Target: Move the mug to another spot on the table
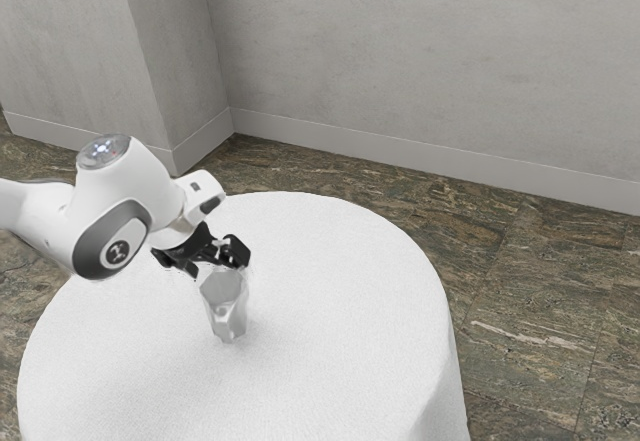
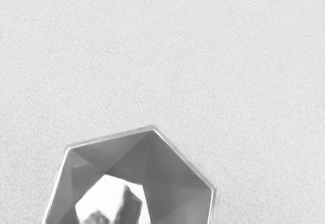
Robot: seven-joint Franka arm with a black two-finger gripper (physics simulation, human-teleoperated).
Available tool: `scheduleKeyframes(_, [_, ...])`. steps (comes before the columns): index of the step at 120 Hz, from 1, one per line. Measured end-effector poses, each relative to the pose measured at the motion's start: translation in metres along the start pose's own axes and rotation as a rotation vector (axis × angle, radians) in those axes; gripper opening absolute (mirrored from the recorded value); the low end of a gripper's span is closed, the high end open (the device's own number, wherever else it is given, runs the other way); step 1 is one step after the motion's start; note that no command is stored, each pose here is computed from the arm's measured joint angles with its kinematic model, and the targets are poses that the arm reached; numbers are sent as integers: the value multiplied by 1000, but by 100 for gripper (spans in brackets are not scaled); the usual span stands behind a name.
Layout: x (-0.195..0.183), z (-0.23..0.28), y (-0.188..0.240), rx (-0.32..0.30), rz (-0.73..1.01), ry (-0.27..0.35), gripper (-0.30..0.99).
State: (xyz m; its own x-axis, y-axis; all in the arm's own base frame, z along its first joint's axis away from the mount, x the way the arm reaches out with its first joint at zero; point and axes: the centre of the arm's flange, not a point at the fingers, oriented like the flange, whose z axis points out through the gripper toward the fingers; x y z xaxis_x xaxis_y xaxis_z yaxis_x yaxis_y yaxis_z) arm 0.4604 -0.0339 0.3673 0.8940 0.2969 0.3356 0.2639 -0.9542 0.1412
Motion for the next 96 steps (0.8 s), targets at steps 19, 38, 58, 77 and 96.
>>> scheduleKeyframes(19, [47,-39,20,-15,37,99,69])
scheduleKeyframes(38, [116,-71,60,32,88,129,69])
scheduleKeyframes(58, [166,-95,100,99,116,91,69])
scheduleKeyframes(77, [164,-99,110,135,128,27,69])
scheduleKeyframes(96, [174,-109,118,176,139,5,69])
